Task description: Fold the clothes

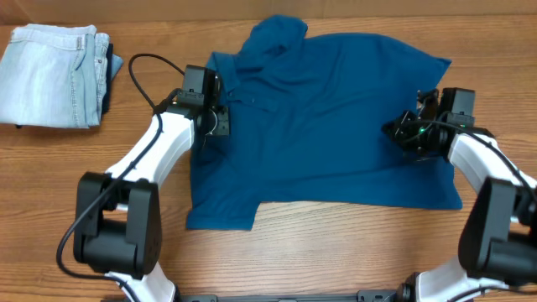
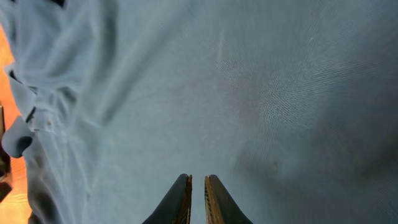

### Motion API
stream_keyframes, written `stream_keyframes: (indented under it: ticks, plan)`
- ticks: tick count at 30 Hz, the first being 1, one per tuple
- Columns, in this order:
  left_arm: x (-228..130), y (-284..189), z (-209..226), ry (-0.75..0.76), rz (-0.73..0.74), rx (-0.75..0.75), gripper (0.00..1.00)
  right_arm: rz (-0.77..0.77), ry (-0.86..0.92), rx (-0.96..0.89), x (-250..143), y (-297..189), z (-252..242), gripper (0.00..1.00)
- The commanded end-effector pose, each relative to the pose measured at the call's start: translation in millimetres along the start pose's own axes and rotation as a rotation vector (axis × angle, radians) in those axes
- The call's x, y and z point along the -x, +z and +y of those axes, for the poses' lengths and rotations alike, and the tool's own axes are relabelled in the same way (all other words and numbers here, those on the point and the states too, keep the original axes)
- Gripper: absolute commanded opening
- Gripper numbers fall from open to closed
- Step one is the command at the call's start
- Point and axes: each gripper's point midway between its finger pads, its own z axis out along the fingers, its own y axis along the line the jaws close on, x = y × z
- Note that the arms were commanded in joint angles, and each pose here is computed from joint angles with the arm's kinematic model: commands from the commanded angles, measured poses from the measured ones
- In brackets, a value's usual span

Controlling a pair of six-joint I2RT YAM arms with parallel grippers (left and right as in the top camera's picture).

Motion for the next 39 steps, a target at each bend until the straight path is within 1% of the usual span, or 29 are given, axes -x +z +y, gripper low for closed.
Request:
stream_keyframes:
  ticks: [1,5,8,12,17,19,22,25,28,32,39]
  plan:
    - [-7,12,-13,0.031,0.037,-0.068,0.35,0.011,-0.005,0.054,4,10,9,0.13]
    - [-21,28,-13,0.032,0.090,-0.076,0.34,0.019,-0.017,0.050,1,16,10,0.13]
    - [-41,41,-11,0.012,0.170,-0.067,0.31,0.041,-0.005,0.021,-5,19,5,0.13]
    - [-64,43,-8,-0.005,0.264,-0.061,0.27,0.080,0.030,-0.059,-17,21,-12,0.13]
    - [-82,38,-12,-0.070,0.342,-0.081,0.27,0.110,0.050,-0.097,-26,20,-20,0.13]
    - [-94,33,-14,-0.112,0.402,-0.089,0.26,0.137,0.072,-0.135,-34,18,-27,0.13]
    - [-115,23,-14,-0.136,0.498,-0.087,0.24,0.181,0.100,-0.217,-49,14,-42,0.11]
    - [-138,10,-10,-0.177,0.603,-0.052,0.22,0.229,0.143,-0.287,-64,8,-55,0.10]
    - [-159,-7,-9,-0.185,0.704,-0.019,0.19,0.282,0.191,-0.312,-78,2,-57,0.10]
    - [-170,-23,-15,-0.193,0.756,0.009,0.18,0.327,0.217,-0.331,-90,-4,-58,0.11]
    - [-171,-56,-20,-0.194,0.749,0.038,0.17,0.368,0.255,-0.392,-105,-25,-58,0.11]
